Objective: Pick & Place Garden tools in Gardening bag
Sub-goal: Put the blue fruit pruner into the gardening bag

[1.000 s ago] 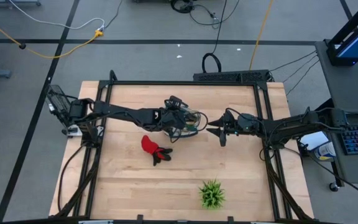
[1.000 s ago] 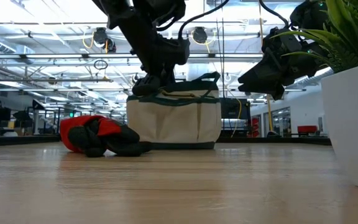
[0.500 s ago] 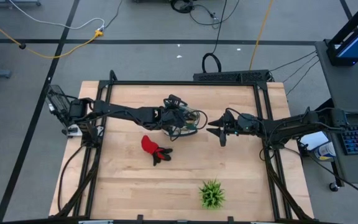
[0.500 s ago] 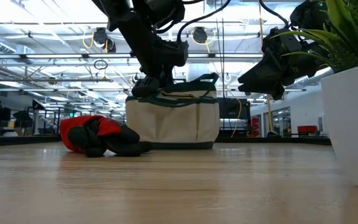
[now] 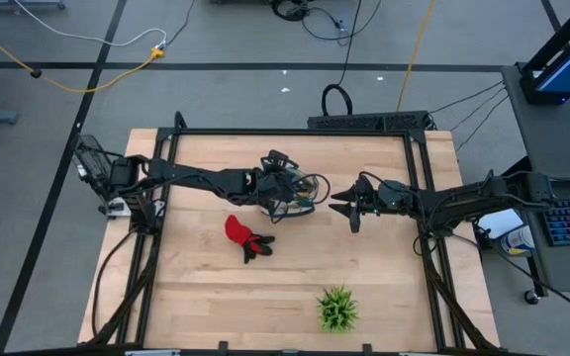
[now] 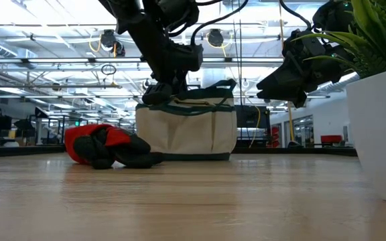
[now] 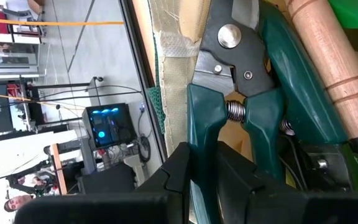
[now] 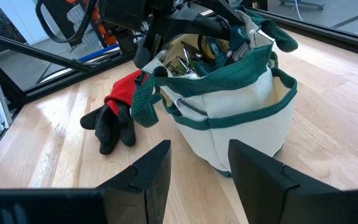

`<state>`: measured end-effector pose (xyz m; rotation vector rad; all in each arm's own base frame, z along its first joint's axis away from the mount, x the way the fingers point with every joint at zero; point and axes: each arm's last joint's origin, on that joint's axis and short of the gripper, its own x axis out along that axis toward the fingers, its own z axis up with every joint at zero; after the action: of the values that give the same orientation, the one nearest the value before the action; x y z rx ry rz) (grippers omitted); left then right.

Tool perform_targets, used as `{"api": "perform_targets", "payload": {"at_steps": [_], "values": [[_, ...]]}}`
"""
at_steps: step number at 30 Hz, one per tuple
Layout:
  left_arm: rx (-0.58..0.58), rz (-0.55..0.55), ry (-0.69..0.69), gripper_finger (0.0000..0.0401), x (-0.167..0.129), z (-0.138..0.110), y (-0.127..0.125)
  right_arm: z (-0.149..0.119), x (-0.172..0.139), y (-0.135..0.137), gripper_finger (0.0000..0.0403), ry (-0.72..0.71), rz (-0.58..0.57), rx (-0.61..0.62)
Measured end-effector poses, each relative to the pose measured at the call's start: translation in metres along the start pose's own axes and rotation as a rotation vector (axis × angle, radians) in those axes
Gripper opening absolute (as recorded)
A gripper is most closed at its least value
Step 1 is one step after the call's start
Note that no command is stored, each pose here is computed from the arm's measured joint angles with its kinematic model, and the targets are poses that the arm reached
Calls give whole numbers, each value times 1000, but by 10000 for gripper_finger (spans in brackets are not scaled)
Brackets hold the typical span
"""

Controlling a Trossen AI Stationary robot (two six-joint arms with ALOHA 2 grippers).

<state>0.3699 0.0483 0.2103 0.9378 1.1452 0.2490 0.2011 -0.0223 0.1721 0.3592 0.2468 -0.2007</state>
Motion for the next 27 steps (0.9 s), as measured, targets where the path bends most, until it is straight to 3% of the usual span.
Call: {"api": "perform_targets", "payload": {"at_steps": [27], "values": [[1,-69,-11,51,5,-7,2,0,0,0,157,0,1,0]]}}
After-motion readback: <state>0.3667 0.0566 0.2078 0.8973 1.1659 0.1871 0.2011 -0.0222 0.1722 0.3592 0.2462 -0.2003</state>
